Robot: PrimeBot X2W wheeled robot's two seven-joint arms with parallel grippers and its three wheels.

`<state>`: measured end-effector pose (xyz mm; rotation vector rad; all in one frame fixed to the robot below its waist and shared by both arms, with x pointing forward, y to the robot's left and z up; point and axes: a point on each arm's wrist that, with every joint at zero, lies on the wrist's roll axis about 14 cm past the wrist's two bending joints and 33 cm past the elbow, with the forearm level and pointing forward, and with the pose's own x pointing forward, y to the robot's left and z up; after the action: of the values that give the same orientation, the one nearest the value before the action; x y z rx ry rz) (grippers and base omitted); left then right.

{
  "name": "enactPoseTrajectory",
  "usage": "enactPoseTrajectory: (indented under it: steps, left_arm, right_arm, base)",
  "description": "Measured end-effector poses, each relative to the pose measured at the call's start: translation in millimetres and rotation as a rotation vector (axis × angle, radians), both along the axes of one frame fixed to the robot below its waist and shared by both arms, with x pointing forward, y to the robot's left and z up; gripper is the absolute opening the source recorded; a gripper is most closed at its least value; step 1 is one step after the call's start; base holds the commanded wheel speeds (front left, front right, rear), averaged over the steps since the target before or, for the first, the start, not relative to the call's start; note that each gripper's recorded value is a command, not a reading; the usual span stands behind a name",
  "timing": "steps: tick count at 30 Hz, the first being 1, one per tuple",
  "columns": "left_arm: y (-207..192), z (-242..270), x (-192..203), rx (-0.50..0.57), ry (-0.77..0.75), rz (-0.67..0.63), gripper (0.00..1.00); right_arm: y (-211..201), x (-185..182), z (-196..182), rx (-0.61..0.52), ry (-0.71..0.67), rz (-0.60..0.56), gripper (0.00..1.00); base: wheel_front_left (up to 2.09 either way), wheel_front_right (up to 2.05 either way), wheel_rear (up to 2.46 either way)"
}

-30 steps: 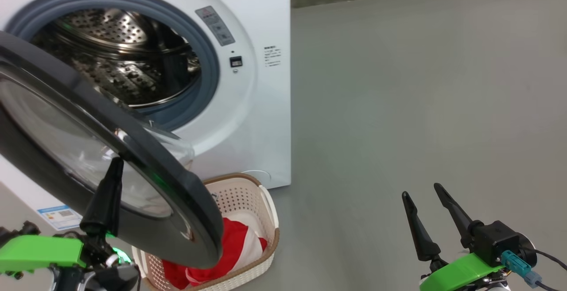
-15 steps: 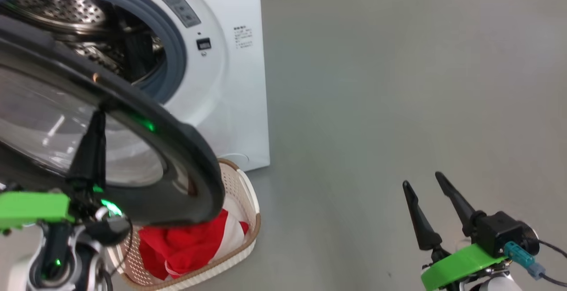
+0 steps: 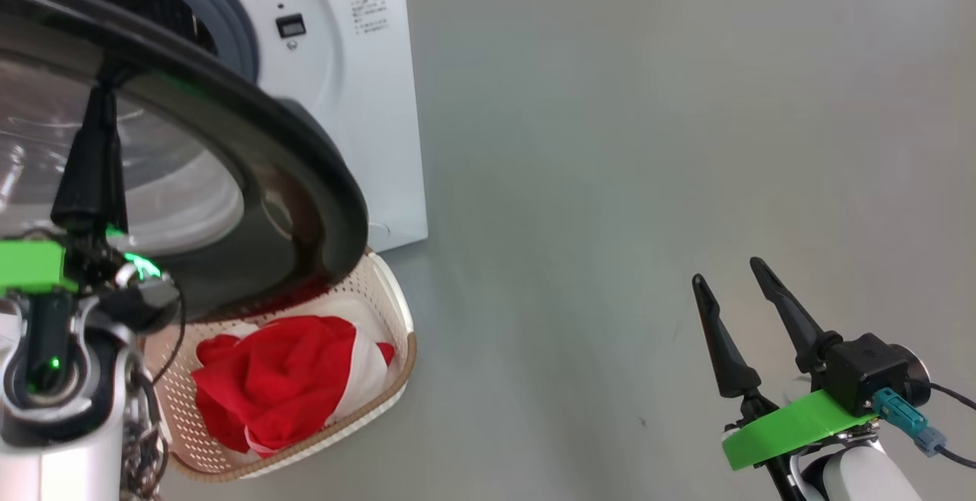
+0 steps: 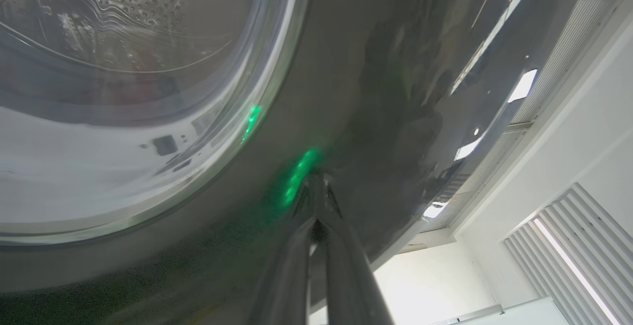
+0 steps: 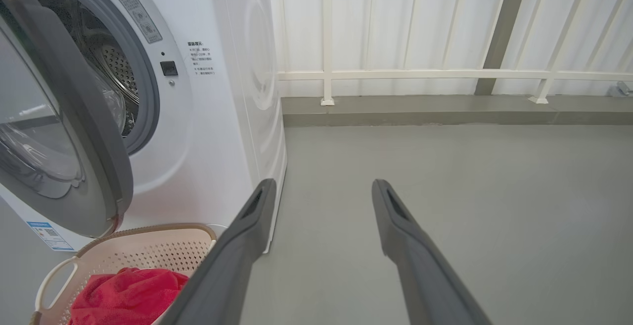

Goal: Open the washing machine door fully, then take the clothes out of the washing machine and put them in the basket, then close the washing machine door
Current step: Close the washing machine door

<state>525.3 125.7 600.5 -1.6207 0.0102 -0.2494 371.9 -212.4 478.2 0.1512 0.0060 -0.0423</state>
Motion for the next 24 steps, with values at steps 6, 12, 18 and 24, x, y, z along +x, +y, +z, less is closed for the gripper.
enactPoseTrajectory:
  steps: [6,12,18,24]
  left_arm:
    - [-9.7,-7.9,24.0,-0.006,0.01,-0.011,0.0]
    - [-12.0,-6.9,37.2,-0.013,-0.007,-0.014,0.0]
    - [-7.4,1.0,31.2,-0.013,-0.046,-0.016,0.65]
    - [1.9,-5.6,4.6,0.085,-0.064,0.002,1.0]
  right_arm:
    - [-2.0,7.1,-8.0,-0.006,0.023,-0.002,1.0]
    - [5.1,20.0,-8.9,-0.008,0.021,0.024,1.0]
    - [11.8,20.8,-4.9,-0.003,0.008,0.043,1.0]
    - [16.5,16.4,8.5,0.002,-0.03,0.055,1.0]
  base:
    - [0.0,0.0,0.0]
    - [0.0,0.0,0.0]
    - [0.0,0.0,0.0]
    - [0.0,0.0,0.0]
